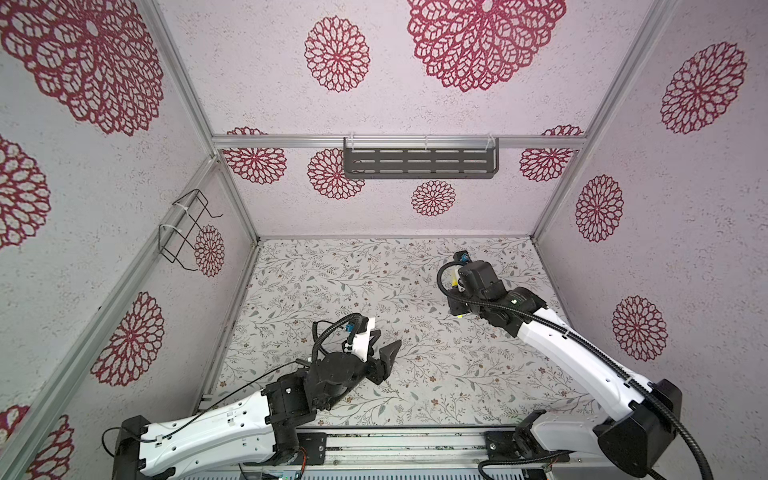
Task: Insert the pens into the pen caps
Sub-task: 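Carry the capped yellow highlighter with the right gripper beside the other highlighters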
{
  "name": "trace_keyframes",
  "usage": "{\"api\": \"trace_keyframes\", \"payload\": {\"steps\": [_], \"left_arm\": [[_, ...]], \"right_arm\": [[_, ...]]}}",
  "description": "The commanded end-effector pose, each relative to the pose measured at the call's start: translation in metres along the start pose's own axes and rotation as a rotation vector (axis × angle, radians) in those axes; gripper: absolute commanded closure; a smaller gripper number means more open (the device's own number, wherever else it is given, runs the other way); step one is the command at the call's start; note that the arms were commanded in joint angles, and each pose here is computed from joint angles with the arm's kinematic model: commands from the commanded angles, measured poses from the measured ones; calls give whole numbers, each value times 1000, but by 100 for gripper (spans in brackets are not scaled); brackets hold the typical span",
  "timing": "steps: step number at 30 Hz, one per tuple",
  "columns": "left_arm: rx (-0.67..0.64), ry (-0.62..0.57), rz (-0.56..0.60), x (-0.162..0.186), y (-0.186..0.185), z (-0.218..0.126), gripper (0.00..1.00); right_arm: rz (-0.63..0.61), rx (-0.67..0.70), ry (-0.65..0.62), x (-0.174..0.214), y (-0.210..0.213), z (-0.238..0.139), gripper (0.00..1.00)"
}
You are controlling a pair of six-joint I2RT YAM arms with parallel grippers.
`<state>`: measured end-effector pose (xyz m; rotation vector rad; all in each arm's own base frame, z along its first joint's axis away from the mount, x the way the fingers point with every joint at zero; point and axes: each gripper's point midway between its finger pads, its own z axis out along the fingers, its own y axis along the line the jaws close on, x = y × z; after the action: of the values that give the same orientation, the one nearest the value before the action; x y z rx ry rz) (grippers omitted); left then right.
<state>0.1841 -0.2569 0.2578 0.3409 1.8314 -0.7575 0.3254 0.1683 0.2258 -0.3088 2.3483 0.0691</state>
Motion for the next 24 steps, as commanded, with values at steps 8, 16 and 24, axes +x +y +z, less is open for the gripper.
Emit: {"api": "trace_keyframes", "payload": {"steps": [8, 16, 24], "left_arm": [[-21, -37, -33, -12, 5, -10, 38], [-30, -37, -40, -12, 9, -15, 38], [-41, -53, -62, -12, 17, -23, 38]], "right_arm": [[-4, 76, 130, 16, -36, 57, 100], [0, 119, 277, 43, -55, 117, 100], [-15, 141, 374, 59, -64, 154, 100]]}}
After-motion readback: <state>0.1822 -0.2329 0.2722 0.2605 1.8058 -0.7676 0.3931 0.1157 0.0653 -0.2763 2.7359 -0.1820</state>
